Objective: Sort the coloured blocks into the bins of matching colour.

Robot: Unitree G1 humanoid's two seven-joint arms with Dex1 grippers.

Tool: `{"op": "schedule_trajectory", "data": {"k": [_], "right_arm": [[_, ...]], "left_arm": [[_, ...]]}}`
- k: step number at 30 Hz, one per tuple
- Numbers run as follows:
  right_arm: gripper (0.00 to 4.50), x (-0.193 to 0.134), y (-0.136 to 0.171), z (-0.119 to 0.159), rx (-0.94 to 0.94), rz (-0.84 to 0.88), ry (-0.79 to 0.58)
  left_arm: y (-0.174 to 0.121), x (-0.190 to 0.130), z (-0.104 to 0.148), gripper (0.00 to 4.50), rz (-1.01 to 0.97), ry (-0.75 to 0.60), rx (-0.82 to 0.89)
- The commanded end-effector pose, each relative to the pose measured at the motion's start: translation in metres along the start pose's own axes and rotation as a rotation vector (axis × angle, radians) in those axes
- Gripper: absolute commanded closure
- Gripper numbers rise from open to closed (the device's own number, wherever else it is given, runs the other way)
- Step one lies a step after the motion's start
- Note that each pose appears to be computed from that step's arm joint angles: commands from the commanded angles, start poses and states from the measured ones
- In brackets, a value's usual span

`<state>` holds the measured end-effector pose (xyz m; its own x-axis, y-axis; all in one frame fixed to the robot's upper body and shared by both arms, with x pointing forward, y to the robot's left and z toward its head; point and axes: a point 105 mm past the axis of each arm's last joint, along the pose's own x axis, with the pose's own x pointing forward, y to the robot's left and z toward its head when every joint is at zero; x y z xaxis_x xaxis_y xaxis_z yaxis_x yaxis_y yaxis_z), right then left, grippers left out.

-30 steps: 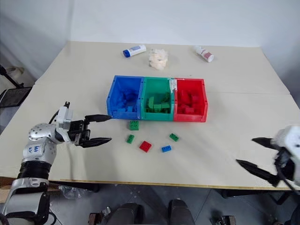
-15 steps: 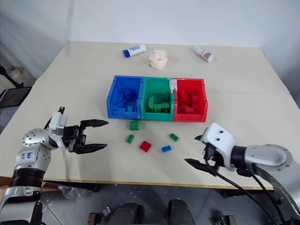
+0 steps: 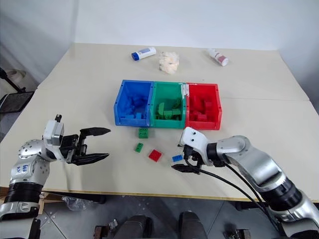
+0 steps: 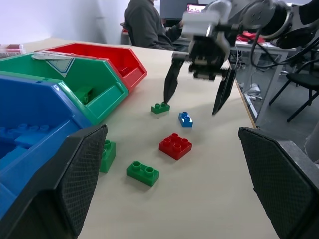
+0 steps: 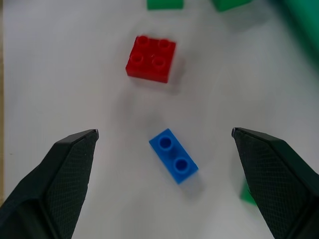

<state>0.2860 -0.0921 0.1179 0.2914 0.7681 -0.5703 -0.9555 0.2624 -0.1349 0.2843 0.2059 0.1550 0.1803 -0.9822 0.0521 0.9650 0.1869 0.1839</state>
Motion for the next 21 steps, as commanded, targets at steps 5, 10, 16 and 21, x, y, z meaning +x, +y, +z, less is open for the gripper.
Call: {"op": "schedule_trajectory", "data": {"k": [5,10,16,21], "right_arm": [[1.56,0.009,-0.001,-0.006,-0.024,0.064,0.026],[3.17,0.010,-0.005,-0.006,-0.038,0.051,0.017],[4.05,0.005,-0.004,0.005,-0.065,0.023,-0.034],[4.05,-0.011,-0.006,0.028,-0.066,-0.044,-0.093]], "left_arm": [[-0.011,-0.002,0.011,0.00,-0.080,-0.025,0.061],[-0.010,-0.004,0.012,0.00,-0.076,-0.028,0.064],[-0.008,-0.002,0.011,0.00,-0.077,-0.037,0.060],[-0.005,0.001,0.011,0.00,-0.095,-0.045,0.068]]}}
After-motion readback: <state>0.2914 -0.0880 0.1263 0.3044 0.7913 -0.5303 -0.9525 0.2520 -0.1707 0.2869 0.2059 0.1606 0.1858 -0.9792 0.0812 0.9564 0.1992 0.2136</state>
